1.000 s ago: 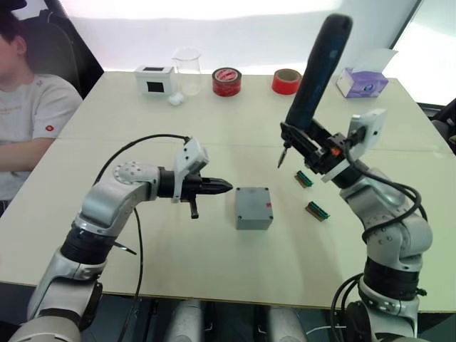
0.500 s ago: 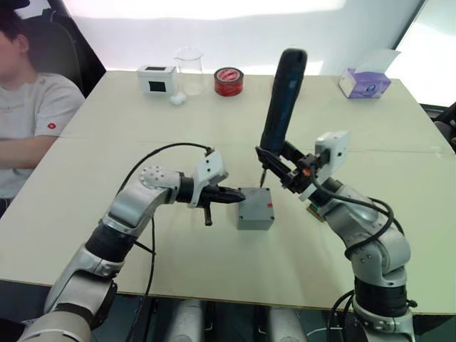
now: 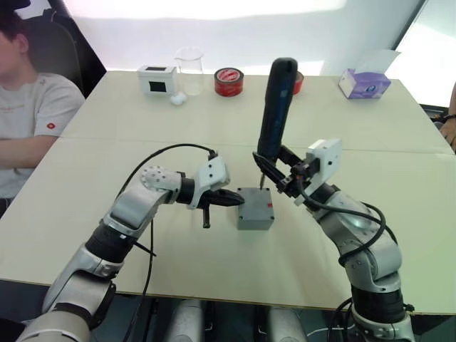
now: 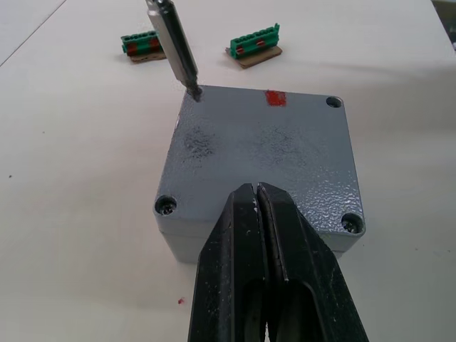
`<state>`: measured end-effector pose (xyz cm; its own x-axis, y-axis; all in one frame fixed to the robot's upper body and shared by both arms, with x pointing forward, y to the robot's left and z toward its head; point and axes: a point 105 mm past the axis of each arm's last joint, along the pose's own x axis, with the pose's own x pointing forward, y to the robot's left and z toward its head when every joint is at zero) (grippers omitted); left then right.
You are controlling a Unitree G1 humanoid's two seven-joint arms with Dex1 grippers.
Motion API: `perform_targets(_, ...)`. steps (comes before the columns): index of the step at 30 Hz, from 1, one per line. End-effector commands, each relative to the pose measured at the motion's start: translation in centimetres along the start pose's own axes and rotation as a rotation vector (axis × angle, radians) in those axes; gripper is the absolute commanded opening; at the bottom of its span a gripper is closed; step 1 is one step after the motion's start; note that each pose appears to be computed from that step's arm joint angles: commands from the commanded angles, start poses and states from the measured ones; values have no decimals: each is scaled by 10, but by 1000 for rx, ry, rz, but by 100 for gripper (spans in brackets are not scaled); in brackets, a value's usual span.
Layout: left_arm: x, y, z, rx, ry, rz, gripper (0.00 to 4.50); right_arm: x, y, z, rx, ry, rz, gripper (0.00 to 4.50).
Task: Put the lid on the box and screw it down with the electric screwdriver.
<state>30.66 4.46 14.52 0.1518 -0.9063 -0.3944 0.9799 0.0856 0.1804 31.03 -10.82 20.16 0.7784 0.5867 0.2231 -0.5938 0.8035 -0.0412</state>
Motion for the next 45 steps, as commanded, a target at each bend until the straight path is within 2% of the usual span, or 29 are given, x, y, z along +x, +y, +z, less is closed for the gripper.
perform_targets(1,-1,-2,-5,-5,24,-7,0,-5,-5,17,-53,-74,-14,180)
perform_targets(14,-2,-1,-8,-5,36,-7,0,-7,0,7,-35,-59,-7,180)
perform_targets(28,-1,-2,-14,-20,50,-16,0,-20,16,-45,-2,72,12,180)
perform_targets(32,0,-4,-17,-24,59,-22,0,-30,12,-73,-8,182,-18,180)
perform_targets(45,2,-5,-20,-18,68,-20,0,-26,12,-87,29,219,-19,180)
